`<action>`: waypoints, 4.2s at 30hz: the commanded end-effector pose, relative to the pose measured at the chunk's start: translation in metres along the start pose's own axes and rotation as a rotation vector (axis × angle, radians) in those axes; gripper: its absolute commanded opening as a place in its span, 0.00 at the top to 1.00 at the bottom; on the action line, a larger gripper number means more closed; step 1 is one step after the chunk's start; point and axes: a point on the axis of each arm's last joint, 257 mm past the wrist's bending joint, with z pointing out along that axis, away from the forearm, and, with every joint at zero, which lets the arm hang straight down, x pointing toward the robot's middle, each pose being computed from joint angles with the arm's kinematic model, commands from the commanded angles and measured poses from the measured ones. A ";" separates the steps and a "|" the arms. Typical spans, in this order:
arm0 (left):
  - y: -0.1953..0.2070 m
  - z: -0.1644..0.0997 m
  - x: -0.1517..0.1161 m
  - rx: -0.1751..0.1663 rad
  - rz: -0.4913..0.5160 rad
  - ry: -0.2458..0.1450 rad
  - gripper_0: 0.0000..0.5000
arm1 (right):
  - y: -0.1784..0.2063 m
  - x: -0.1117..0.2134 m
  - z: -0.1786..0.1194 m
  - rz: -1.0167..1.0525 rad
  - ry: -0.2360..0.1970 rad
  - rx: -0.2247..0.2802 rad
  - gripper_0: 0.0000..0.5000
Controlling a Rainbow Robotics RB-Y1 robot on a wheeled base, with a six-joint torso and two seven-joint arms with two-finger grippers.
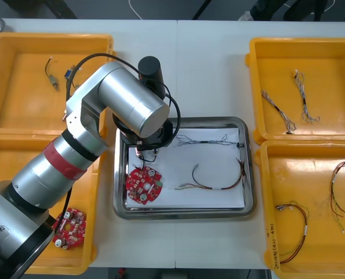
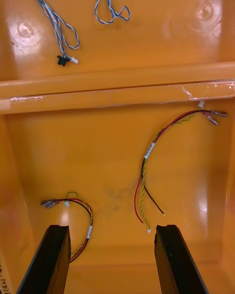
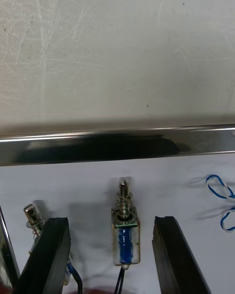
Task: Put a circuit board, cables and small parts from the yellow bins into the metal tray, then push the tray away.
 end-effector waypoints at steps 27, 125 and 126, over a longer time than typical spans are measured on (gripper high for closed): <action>0.060 -0.130 -0.040 0.065 -0.089 -0.124 0.00 | 0.014 0.003 -0.007 -0.052 -0.016 -0.004 0.00; 0.311 -0.180 0.028 -0.090 -0.041 -0.070 0.00 | 0.357 0.132 0.109 -1.708 0.100 -0.226 0.00; 0.311 -0.180 0.028 -0.090 -0.041 -0.070 0.00 | 0.358 0.133 0.110 -1.710 0.101 -0.224 0.00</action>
